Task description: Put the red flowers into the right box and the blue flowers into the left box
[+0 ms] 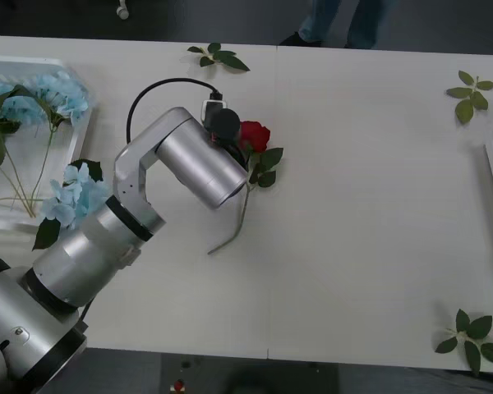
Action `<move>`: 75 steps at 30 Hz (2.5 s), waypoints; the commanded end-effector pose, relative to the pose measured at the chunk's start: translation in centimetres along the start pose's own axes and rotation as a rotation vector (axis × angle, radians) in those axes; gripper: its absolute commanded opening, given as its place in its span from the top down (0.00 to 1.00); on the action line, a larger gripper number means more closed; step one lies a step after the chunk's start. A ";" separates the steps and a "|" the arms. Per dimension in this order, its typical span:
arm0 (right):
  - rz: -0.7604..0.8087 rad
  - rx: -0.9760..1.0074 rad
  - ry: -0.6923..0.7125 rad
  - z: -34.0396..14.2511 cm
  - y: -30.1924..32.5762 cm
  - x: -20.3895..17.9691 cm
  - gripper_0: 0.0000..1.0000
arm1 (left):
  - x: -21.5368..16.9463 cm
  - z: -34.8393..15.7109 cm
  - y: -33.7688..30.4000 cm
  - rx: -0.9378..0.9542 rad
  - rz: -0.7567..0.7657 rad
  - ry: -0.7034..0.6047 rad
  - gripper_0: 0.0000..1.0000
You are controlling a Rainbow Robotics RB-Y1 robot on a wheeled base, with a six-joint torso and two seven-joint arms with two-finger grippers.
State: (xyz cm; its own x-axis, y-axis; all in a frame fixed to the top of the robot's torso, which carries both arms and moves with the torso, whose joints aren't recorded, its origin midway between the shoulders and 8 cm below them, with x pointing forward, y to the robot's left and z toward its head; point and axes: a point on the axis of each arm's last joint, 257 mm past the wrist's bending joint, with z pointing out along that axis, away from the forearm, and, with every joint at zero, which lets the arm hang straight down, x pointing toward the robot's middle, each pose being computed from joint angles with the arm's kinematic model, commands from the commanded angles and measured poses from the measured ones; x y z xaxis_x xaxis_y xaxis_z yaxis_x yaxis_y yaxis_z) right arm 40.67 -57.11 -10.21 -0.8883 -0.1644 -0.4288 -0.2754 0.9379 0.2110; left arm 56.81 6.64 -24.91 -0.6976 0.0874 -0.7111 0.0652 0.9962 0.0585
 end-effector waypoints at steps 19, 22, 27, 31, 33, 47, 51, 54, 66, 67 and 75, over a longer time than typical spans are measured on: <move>0.091 -0.211 0.023 3.2 18.7 -11.9 0.00 | 1.3 0.9 -7.5 0.162 0.064 -0.077 0.00; 0.066 -0.200 0.043 4.5 20.8 -11.8 0.00 | 2.2 1.1 -7.7 0.155 0.078 -0.070 0.00; -0.005 -0.146 0.055 6.1 23.6 -11.5 0.00 | 3.4 1.4 -7.0 0.108 0.114 -0.051 0.00; -0.060 -0.092 0.080 7.0 25.6 -10.6 0.00 | 4.2 1.8 -6.1 0.067 0.137 -0.042 0.00; -0.086 -0.076 0.088 7.5 26.9 -9.9 0.00 | 4.5 2.3 -5.4 0.046 0.146 -0.039 0.00; -0.245 0.015 0.050 12.6 30.6 -7.7 0.00 | 2.7 4.4 -4.5 0.041 0.161 -0.109 0.00; -0.258 0.010 0.015 14.8 30.1 -7.1 0.00 | 2.6 4.3 -5.0 0.054 0.157 -0.115 0.27; -0.272 0.031 0.020 15.8 29.1 -6.2 0.00 | 2.6 4.3 -4.9 0.053 0.157 -0.116 1.00; -0.323 0.133 0.033 17.9 25.5 -4.8 0.00 | 2.6 4.4 -4.9 0.054 0.153 -0.115 1.00; -0.324 0.135 0.032 18.0 25.5 -4.7 0.00 | 2.7 4.4 -5.0 0.055 0.154 -0.114 1.00; -0.313 0.126 0.015 17.9 25.6 -5.0 0.00 | 2.7 4.1 -4.3 0.055 0.148 -0.095 1.00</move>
State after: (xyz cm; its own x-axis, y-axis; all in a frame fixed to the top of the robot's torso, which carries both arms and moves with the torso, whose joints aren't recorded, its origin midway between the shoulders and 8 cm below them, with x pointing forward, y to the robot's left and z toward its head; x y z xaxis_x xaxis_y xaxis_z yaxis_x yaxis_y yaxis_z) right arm 43.96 -28.17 -19.57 -0.7718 -0.4936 -0.4007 -0.5122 0.8561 -0.0680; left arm 57.35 3.02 -31.28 -0.6157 0.2456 -0.7488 0.2045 0.9674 0.1491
